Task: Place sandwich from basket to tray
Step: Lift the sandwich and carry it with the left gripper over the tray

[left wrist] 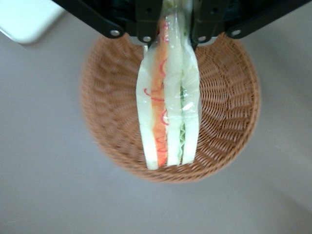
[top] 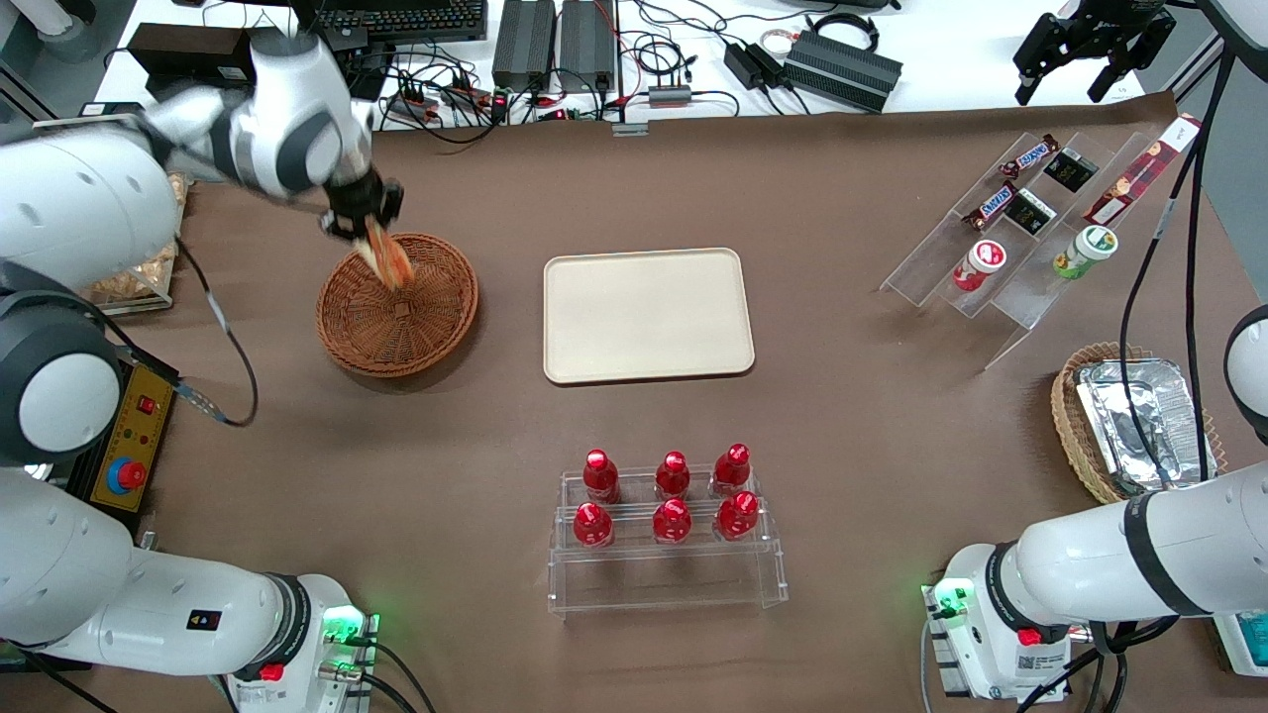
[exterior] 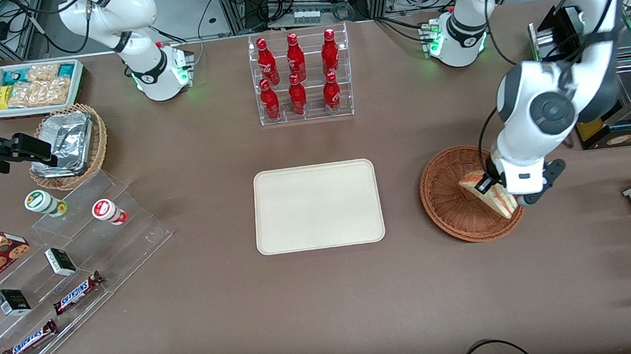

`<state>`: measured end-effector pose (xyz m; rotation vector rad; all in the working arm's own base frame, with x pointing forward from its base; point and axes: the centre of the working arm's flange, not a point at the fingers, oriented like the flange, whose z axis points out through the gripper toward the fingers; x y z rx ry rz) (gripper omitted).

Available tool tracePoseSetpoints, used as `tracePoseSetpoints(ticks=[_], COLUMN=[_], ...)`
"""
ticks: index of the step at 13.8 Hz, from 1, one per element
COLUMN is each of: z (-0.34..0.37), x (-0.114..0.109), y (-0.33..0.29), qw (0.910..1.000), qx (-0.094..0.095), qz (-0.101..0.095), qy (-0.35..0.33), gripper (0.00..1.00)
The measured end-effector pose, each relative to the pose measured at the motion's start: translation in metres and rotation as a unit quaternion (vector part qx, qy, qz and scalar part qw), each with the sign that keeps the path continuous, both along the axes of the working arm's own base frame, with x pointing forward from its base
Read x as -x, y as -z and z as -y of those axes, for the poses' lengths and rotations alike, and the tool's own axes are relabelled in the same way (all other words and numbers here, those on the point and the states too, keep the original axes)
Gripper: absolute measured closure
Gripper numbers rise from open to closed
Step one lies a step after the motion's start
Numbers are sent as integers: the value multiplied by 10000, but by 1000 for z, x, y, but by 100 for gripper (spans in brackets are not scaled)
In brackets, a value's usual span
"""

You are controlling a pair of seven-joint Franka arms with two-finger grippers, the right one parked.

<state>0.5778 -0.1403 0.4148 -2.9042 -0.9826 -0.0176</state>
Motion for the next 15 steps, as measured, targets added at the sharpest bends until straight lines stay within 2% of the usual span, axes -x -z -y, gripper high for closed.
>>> tracePoseSetpoints(ticks=[2,5,8,11,15], z=[45,122,205,274,335], x=[-3,15,38,59,65], y=[-57,-71,-44,-6,43], qw=[9989,9909,9733,9569,9436], qx=[87,407,696,941,1173], qz=[83,0,84,122,140], qy=[456,1283,2185,2746,3092], gripper=[84,84,84,84,84])
